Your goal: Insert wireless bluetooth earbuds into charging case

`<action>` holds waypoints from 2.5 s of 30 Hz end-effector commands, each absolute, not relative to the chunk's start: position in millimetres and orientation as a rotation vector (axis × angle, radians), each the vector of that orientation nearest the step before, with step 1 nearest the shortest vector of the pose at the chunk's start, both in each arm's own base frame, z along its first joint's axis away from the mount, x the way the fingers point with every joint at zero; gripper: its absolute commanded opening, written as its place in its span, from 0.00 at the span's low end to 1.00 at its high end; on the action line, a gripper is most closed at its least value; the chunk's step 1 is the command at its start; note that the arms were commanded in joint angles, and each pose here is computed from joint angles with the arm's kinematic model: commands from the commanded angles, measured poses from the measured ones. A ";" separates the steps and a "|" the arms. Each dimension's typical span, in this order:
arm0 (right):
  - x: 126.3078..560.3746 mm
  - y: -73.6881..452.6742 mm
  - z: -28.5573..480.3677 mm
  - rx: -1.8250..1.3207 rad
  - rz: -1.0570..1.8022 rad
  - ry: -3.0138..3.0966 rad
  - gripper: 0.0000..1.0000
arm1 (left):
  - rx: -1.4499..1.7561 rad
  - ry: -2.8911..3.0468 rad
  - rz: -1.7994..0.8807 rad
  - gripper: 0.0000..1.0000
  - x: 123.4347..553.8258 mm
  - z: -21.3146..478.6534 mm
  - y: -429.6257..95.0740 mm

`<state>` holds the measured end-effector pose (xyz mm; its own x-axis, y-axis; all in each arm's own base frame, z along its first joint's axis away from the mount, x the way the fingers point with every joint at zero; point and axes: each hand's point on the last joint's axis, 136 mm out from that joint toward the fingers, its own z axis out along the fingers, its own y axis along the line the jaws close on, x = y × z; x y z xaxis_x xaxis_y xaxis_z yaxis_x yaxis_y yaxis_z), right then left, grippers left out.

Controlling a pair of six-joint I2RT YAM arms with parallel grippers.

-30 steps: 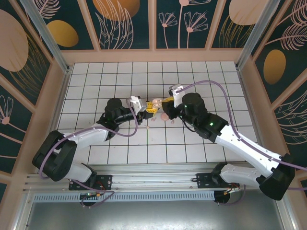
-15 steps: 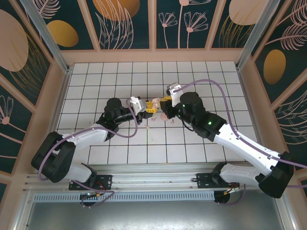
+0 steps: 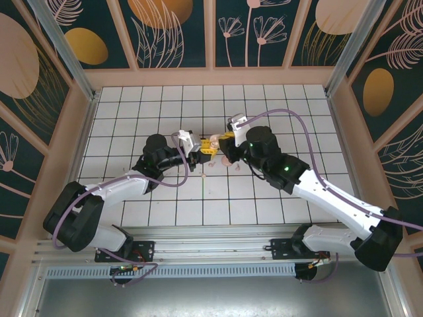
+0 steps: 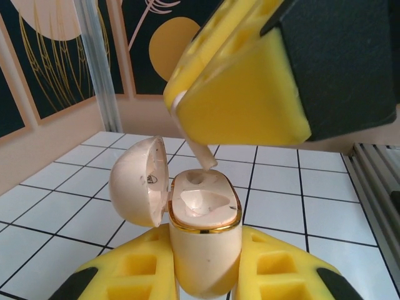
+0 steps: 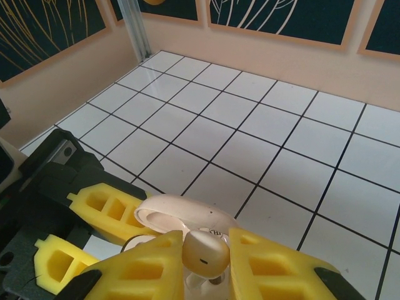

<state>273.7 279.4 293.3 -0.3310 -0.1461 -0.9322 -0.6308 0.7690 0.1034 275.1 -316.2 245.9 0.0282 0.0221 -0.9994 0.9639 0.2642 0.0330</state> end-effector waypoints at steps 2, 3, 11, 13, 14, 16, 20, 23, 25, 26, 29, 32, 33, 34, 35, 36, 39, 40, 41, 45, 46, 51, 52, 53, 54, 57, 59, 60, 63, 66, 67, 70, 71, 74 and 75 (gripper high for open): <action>275.9 285.2 306.8 -0.593 0.565 1.821 0.21 | 1.024 1.226 -1.010 0.15 269.8 277.0 -318.5; 275.7 285.0 306.5 -0.595 0.564 1.822 0.21 | 1.022 1.224 -1.012 0.15 269.6 277.8 -318.5; 269.7 284.1 299.2 -0.640 0.559 1.846 0.21 | 1.007 1.224 -1.013 0.15 272.2 282.9 -318.8; 267.2 285.4 298.9 -0.651 0.573 1.848 0.21 | 1.006 1.223 -1.013 0.15 272.6 283.3 -318.9; 266.4 286.0 298.5 -0.656 0.578 1.849 0.21 | 1.005 1.222 -1.014 0.15 272.5 283.7 -319.0; 265.4 287.3 297.7 -0.663 0.587 1.851 0.21 | 1.007 1.222 -1.017 0.15 272.3 284.0 -319.5; 263.7 289.3 299.2 -0.666 0.609 1.849 0.22 | 1.009 1.225 -1.017 0.15 272.5 282.7 -319.7; 262.8 290.5 300.6 -0.666 0.629 1.849 0.25 | 1.012 1.230 -1.017 0.15 272.8 281.1 -319.8; 262.4 291.0 301.0 -0.665 0.640 1.852 0.27 | 1.013 1.231 -1.019 0.15 272.4 281.2 -320.1; 263.2 290.0 301.2 -0.658 0.640 1.855 0.29 | 1.013 1.230 -1.018 0.15 272.4 281.7 -320.0; 265.2 287.8 304.5 -0.638 0.656 1.856 0.33 | 1.011 1.229 -1.017 0.15 272.8 282.5 -319.9; 265.3 287.4 309.0 -0.630 0.707 1.852 0.37 | 1.012 1.236 -1.013 0.15 273.7 281.1 -319.9; 265.5 286.6 311.7 -0.624 0.723 1.849 0.38 | 1.013 1.238 -1.012 0.15 273.7 280.9 -319.8; 265.7 285.8 313.8 -0.618 0.740 1.847 0.40 | 1.015 1.240 -1.012 0.15 273.5 280.2 -319.9; 265.7 285.0 316.1 -0.614 0.756 1.843 0.41 | 1.015 1.240 -1.012 0.15 273.3 280.4 -320.1; 265.5 284.8 318.0 -0.612 0.772 1.839 0.42 | 1.015 1.242 -1.011 0.15 273.5 280.1 -319.7; 264.3 282.9 325.2 -0.604 0.824 1.825 0.46 | 1.013 1.244 -1.010 0.15 273.7 280.1 -319.4; 264.2 282.2 326.9 -0.601 0.843 1.823 0.48 | 1.013 1.244 -1.009 0.15 273.9 280.1 -319.4; 264.1 281.5 328.9 -0.598 0.861 1.819 0.49 | 1.013 1.245 -1.008 0.15 274.5 279.8 -319.7; 263.5 279.4 337.0 -0.589 0.930 1.803 0.51 | 1.014 1.250 -1.010 0.15 275.0 278.3 -320.4; 262.7 279.3 338.4 -0.591 0.951 1.800 0.52 | 1.013 1.252 -1.011 0.15 275.3 277.9 -320.3; 263.5 276.0 346.4 -0.571 1.025 1.789 0.53 | 1.012 1.259 -1.014 0.15 275.5 276.1 -320.8; 264.3 274.6 347.0 -0.562 1.029 1.791 0.53 | 1.011 1.262 -1.014 0.15 275.7 275.5 -320.8; 265.3 273.5 347.6 -0.555 1.031 1.792 0.53 | 1.012 1.259 -1.014 0.15 275.5 276.7 -320.5; 265.8 272.4 347.7 -0.548 1.031 1.793 0.53 | 1.010 1.260 -1.015 0.15 275.6 276.9 -320.7; 267.4 270.0 346.6 -0.537 1.023 1.800 0.52 | 1.007 1.264 -1.014 0.15 275.9 276.1 -320.4; 267.2 268.4 346.2 -0.537 1.015 1.803 0.52 | 1.007 1.268 -1.015 0.15 276.1 274.7 -320.6; 266.6 266.8 347.9 -0.539 1.007 1.796 0.52 | 1.007 1.269 -1.016 0.15 276.0 274.4 -320.5; 263.1 259.7 357.0 -0.568 0.971 1.742 0.52 | 1.015 1.268 -1.014 0.15 275.4 273.8 -320.5; 253.3 255.7 364.4 -0.684 0.921 1.654 0.55 | 1.026 1.269 -0.995 0.15 275.6 272.8 -319.9; 249.8 254.9 363.8 -0.732 0.898 1.633 0.56 | 1.031 1.271 -0.989 0.15 275.7 272.4 -319.9; 242.7 254.7 356.4 -0.858 0.830 1.598 0.58 | 1.043 1.274 -0.974 0.15 276.3 271.4 -319.9; 239.4 255.7 353.7 -0.909 0.811 1.578 0.58 | 1.044 1.274 -0.970 0.15 276.6 271.4 -319.8; 225.8 259.8 344.9 -1.070 0.769 1.485 0.55 | 1.046 1.275 -0.967 0.15 276.8 270.4 -319.7; 225.9 259.1 343.5 -1.080 0.752 1.470 0.54 | 1.045 1.275 -0.965 0.15 277.1 270.6 -319.6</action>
<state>239.1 258.0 348.5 -0.1244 -0.1418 -0.9821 -0.8828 0.4677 0.0443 277.9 -319.0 250.6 0.0025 0.0283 -0.9996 0.9651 0.2617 0.0098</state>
